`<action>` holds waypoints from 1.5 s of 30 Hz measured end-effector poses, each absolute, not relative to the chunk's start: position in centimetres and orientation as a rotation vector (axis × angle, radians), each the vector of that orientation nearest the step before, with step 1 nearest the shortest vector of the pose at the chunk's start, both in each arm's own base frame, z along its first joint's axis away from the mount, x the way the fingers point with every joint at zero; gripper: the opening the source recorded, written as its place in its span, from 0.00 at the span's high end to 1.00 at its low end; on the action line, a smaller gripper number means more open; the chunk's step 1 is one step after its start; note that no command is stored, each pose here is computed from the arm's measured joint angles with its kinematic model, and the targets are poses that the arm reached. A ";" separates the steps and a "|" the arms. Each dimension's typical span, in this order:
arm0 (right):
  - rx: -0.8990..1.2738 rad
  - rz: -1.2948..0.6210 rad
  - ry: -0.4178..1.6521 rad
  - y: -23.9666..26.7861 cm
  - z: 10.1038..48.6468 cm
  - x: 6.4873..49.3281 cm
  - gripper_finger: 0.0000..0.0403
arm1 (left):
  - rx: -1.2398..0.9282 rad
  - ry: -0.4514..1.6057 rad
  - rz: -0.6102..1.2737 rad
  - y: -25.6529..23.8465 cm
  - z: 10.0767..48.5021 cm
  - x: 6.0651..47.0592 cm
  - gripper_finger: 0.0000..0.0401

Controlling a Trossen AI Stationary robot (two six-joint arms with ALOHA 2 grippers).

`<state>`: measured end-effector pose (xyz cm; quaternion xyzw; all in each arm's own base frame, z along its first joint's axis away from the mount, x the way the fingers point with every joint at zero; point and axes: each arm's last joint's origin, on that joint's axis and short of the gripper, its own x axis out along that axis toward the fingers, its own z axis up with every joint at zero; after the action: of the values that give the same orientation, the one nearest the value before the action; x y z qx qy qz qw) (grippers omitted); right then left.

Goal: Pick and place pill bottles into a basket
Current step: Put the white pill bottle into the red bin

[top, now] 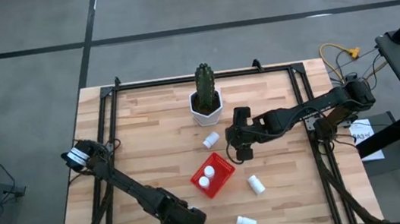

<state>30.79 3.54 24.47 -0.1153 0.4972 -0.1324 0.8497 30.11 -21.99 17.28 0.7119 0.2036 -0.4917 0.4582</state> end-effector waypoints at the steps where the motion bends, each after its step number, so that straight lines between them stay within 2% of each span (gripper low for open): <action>1: -0.243 -0.279 1.047 3.5 24.5 30.8 0.46 | 1.754 0.503 -1.213 -22.0 17.3 30.1 0.50; 13: -0.240 -0.281 1.047 3.5 24.5 30.8 0.46 | 1.746 0.554 -1.277 -22.3 15.0 30.3 0.50; 19: -0.241 -0.281 1.048 3.5 24.5 30.8 0.46 | 1.709 0.578 -1.247 -22.3 15.3 30.4 0.50; 22: -0.243 -0.279 1.048 3.5 24.5 30.8 0.46 | 1.682 0.596 -1.232 -22.3 15.5 30.5 0.53; 25: -0.243 -0.280 1.048 3.5 24.4 30.8 0.46 | 1.680 0.587 -1.224 -22.4 15.6 30.6 0.63; 32: -0.241 -0.280 1.048 3.5 24.4 30.8 0.46 | 1.625 0.608 -1.178 -22.6 16.0 30.9 0.63; 40: -0.272 -0.265 1.050 3.5 24.5 30.8 0.46 | 1.628 0.603 -0.937 -21.8 20.3 30.5 0.63; 45: -0.273 -0.264 1.045 3.5 24.7 30.8 0.46 | 1.484 0.584 -0.753 -20.8 24.2 29.5 0.64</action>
<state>30.83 3.53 24.67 -0.1294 0.4958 -0.1255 0.8495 29.49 -20.77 24.21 0.6494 0.2558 -0.3298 0.6357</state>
